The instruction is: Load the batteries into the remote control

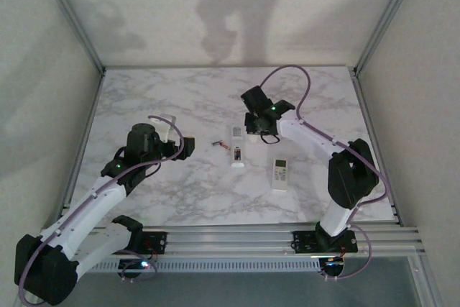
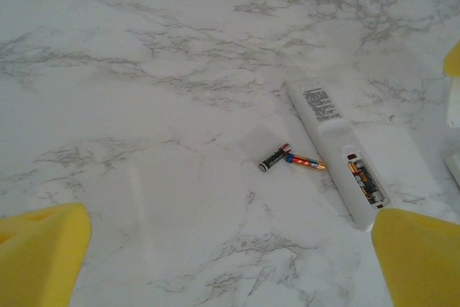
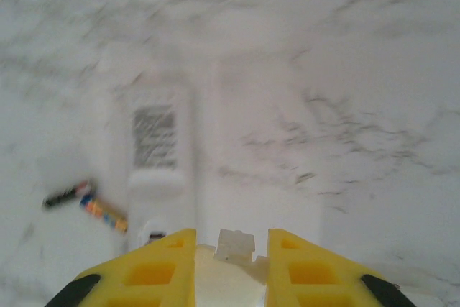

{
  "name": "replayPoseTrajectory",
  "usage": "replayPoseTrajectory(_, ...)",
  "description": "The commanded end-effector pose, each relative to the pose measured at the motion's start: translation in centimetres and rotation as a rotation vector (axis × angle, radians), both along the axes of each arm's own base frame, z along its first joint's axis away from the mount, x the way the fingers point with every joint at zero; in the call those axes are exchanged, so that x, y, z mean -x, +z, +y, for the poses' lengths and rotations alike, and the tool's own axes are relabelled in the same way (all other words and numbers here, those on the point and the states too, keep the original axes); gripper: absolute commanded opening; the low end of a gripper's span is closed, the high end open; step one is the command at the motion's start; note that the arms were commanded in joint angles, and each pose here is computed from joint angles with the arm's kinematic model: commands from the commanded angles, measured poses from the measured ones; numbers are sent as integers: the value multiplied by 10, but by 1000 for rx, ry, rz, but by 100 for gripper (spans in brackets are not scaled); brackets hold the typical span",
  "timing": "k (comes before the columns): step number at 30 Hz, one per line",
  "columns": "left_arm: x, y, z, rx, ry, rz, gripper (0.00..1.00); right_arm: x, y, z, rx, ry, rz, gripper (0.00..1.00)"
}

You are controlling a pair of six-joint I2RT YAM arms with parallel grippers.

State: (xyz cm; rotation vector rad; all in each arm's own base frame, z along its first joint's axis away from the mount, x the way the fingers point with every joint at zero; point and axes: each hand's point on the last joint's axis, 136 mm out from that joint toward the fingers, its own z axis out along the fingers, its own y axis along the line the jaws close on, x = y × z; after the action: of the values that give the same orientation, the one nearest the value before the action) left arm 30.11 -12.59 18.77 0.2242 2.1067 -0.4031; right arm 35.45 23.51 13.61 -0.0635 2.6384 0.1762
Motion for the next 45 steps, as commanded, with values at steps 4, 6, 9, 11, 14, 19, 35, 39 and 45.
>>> replayPoseTrajectory(4,-7,10,13,-41,54,-29,100,22,-12,29,53,300,107,16)
replayPoseTrajectory(6,-7,9,14,-44,58,-26,100,23,-20,31,116,304,125,16)
replayPoseTrajectory(9,-8,6,14,-50,60,-17,100,19,-30,30,213,270,142,16)
replayPoseTrajectory(11,-9,4,14,-55,60,-9,100,14,-38,24,256,191,168,16)
replayPoseTrajectory(14,-9,1,14,-61,62,0,100,11,-47,26,244,100,193,14)
replayPoseTrajectory(19,-10,-1,14,-65,62,6,99,17,-54,39,188,22,197,17)
replayPoseTrajectory(35,-11,-3,14,-69,63,14,100,22,-72,58,148,62,229,18)
replayPoseTrajectory(39,-11,-2,14,-69,63,13,100,25,-78,57,161,86,233,18)
replayPoseTrajectory(45,-11,-2,14,-67,63,14,99,29,-84,62,144,112,245,18)
